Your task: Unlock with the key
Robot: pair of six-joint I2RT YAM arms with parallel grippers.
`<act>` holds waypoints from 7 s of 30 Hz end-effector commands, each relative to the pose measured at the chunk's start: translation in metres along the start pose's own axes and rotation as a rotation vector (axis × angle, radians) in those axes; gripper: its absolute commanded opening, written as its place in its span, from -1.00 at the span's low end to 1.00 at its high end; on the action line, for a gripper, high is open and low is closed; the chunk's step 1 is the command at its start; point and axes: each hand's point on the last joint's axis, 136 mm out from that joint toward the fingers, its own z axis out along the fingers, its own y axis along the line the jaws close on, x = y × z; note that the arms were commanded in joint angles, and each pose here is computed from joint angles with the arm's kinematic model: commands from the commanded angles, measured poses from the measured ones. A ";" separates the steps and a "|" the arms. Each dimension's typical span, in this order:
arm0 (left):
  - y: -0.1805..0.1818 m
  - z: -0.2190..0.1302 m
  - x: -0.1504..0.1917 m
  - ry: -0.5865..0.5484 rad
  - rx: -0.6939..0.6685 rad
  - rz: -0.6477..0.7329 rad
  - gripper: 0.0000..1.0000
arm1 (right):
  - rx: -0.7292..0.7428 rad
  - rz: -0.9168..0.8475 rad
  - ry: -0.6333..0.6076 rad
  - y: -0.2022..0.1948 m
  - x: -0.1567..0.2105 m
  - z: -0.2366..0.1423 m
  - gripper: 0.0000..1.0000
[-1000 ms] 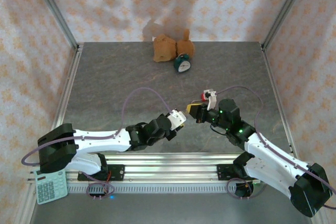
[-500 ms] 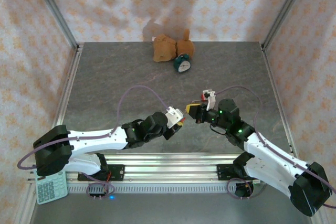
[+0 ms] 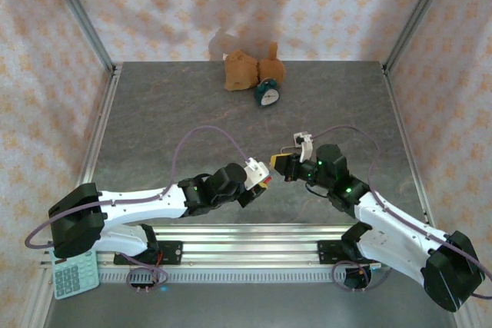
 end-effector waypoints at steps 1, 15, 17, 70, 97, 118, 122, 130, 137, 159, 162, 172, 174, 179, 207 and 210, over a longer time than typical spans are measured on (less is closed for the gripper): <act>0.002 -0.021 -0.086 -0.262 0.012 -0.058 -0.56 | -0.055 -0.001 0.113 0.008 0.033 0.001 -0.79; 0.015 -0.027 -0.092 -0.309 -0.010 -0.113 -0.60 | 0.003 0.048 0.072 -0.007 0.038 -0.007 -0.82; 0.012 -0.025 -0.092 -0.301 0.006 -0.108 -0.60 | -0.015 0.050 0.073 -0.003 0.037 -0.006 -0.82; 0.020 -0.032 -0.070 -0.217 -0.047 -0.035 -0.62 | 0.038 0.030 0.097 0.007 0.016 0.002 -0.31; 0.059 -0.047 -0.060 -0.059 -0.503 0.346 -0.61 | 0.360 0.180 -0.284 -0.044 -0.041 -0.070 0.22; 0.045 -0.035 -0.038 0.095 -0.883 0.950 -0.63 | 0.186 0.074 -0.114 -0.015 -0.022 -0.052 0.23; 0.042 -0.030 -0.032 0.102 -0.922 0.991 -0.62 | 0.158 0.071 -0.066 -0.012 -0.015 -0.045 0.23; 0.034 -0.021 -0.022 0.116 -0.951 1.047 -0.63 | 0.164 0.056 0.029 -0.018 -0.001 -0.032 0.24; 0.033 -0.017 -0.013 0.130 -0.943 1.062 -0.64 | 0.155 0.046 0.118 -0.017 0.012 -0.018 0.24; 0.026 -0.018 -0.014 0.111 -0.931 1.061 -0.69 | 0.213 0.027 0.137 -0.022 0.010 -0.007 0.26; 0.025 -0.018 -0.013 0.111 -0.929 1.063 -0.69 | 0.232 0.034 0.117 -0.024 0.006 -0.007 0.26; 0.021 -0.020 -0.019 0.083 -0.953 1.054 -0.71 | 0.290 0.060 0.149 -0.038 0.014 -0.002 0.24; 0.020 -0.020 -0.020 0.079 -0.957 1.052 -0.72 | 0.286 0.065 0.147 -0.038 0.015 -0.003 0.24; 0.021 -0.020 -0.020 0.075 -0.965 1.047 -0.73 | 0.282 0.060 0.133 -0.035 0.012 -0.008 0.24; 0.019 -0.020 -0.023 0.056 -0.968 1.041 -0.81 | 0.249 0.193 0.013 -0.014 -0.040 -0.024 0.42; 0.019 -0.015 -0.025 0.048 -0.964 1.041 -0.82 | 0.151 0.289 0.002 -0.009 -0.041 -0.024 0.53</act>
